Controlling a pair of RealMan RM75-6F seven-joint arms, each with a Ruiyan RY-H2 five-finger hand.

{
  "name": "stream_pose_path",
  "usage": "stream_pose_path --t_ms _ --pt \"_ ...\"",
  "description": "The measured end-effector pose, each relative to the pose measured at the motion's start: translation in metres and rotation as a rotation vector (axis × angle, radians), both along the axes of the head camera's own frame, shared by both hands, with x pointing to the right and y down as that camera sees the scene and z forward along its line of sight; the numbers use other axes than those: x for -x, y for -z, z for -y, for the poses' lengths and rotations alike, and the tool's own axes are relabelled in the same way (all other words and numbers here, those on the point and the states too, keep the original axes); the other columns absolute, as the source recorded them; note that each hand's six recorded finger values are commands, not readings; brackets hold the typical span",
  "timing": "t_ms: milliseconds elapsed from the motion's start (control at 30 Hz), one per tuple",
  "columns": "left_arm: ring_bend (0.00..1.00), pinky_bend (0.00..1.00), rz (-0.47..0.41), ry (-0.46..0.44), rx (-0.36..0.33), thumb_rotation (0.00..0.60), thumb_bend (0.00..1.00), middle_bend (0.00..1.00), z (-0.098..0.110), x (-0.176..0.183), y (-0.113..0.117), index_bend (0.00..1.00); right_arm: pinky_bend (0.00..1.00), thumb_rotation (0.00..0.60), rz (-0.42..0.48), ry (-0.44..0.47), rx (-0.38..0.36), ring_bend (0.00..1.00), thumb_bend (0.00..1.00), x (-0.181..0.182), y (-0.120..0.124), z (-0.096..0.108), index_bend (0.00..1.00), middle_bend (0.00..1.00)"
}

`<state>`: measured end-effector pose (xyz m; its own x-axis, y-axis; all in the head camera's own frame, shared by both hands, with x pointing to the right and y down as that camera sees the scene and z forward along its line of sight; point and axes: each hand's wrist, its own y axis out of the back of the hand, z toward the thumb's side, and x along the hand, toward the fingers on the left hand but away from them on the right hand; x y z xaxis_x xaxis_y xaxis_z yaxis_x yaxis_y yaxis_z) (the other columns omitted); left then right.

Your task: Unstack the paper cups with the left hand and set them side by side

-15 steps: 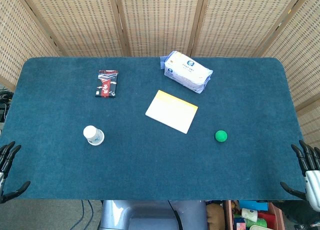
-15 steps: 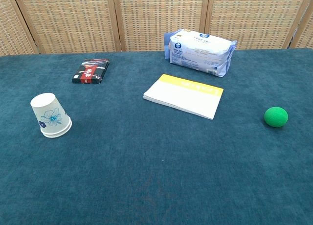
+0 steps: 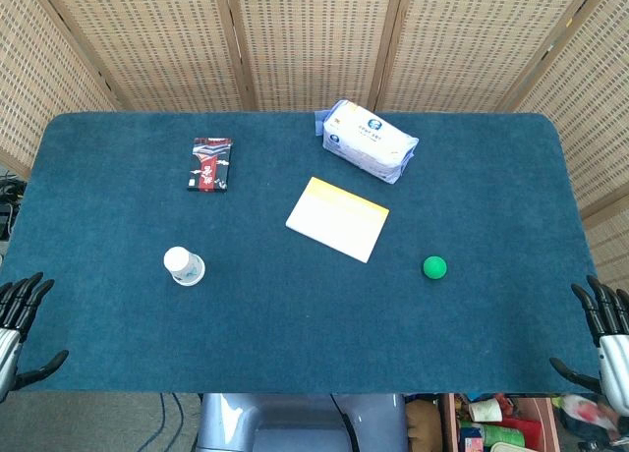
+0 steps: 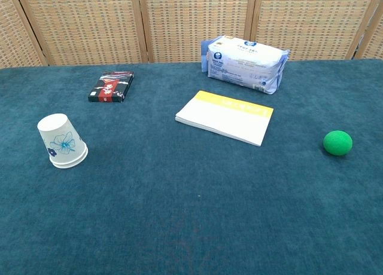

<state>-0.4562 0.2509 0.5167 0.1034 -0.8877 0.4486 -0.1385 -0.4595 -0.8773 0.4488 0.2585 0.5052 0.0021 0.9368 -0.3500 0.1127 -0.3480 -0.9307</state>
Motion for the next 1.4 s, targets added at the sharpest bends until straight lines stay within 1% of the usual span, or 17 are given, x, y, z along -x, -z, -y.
stream_pose_path --t_ms 100,200,267,300,400,500,567,700,800,933,1100,1300,1400 --pt "0.0 0.0 -0.014 -0.023 0.038 0.6 0.24 0.0 0.016 -0.008 -0.011 0.0 0.0 0.6 0.002 -0.001 0.004 0.0 0.0 0.001 -0.001 0.001 0.0 0.0" --pt "0.0 0.0 -0.042 -0.067 0.092 0.6 0.24 0.0 0.041 -0.023 -0.024 0.0 0.0 0.6 0.001 -0.006 0.009 0.0 0.0 0.0 -0.003 0.002 0.0 0.0" --pt "0.0 0.0 -0.052 -0.094 0.115 0.6 0.24 0.0 0.056 -0.033 -0.032 0.0 0.0 0.6 0.001 -0.01 0.015 0.0 0.0 -0.001 -0.004 0.003 0.0 0.0" --pt "0.0 0.0 -0.054 -0.109 0.128 0.6 0.24 0.0 0.066 -0.039 -0.037 0.0 0.0 0.6 0.0 -0.012 0.018 0.0 0.0 -0.002 -0.005 0.003 0.0 0.0" --pt "0.0 0.0 -0.045 -0.126 0.163 0.6 0.24 0.0 0.086 -0.051 -0.05 0.0 0.0 0.6 0.0 -0.017 0.028 0.0 0.0 -0.003 -0.007 0.004 0.0 0.0" --pt "0.0 0.0 -0.031 -0.132 0.199 0.6 0.24 0.0 0.104 -0.062 -0.064 0.05 0.0 0.6 -0.001 -0.021 0.035 0.0 0.0 -0.004 -0.009 0.005 0.0 0.0" --pt "0.0 0.0 -0.02 -0.135 0.224 0.6 0.24 0.0 0.113 -0.07 -0.074 0.12 0.0 0.6 -0.002 -0.025 0.043 0.0 0.0 -0.006 -0.012 0.006 0.0 0.0" --pt "0.0 0.0 0.013 -0.126 0.266 0.6 0.24 0.0 0.129 -0.084 -0.092 0.19 0.0 0.6 -0.003 -0.032 0.055 0.0 0.0 -0.008 -0.015 0.008 0.0 0.0" --pt "0.0 0.0 0.035 -0.126 0.295 0.6 0.24 0.0 0.135 -0.094 -0.104 0.2 0.0 0.6 -0.001 -0.036 0.058 0.0 0.0 -0.009 -0.016 0.009 0.0 0.0" --pt "0.0 0.0 0.051 -0.138 0.323 0.6 0.24 0.0 0.138 -0.109 -0.115 0.23 0.0 0.6 0.002 -0.04 0.066 0.0 0.0 -0.01 -0.017 0.01 0.0 0.0" --pt "0.0 0.0 0.078 -0.136 0.32 0.6 0.24 0.0 0.143 -0.116 -0.12 0.25 0.0 0.6 0.006 -0.04 0.068 0.0 0.0 -0.011 -0.017 0.01 0.0 0.0" --pt "0.0 0.0 0.09 -0.123 0.347 0.6 0.24 0.0 0.144 -0.122 -0.127 0.25 0.0 0.6 0.008 -0.043 0.068 0.0 0.0 -0.011 -0.017 0.01 0.0 0.0" --pt "0.0 0.0 0.101 -0.123 0.358 0.6 0.24 0.0 0.143 -0.122 -0.13 0.27 0.0 0.6 0.009 -0.043 0.068 0.0 0.0 -0.012 -0.017 0.01 0.0 0.0"
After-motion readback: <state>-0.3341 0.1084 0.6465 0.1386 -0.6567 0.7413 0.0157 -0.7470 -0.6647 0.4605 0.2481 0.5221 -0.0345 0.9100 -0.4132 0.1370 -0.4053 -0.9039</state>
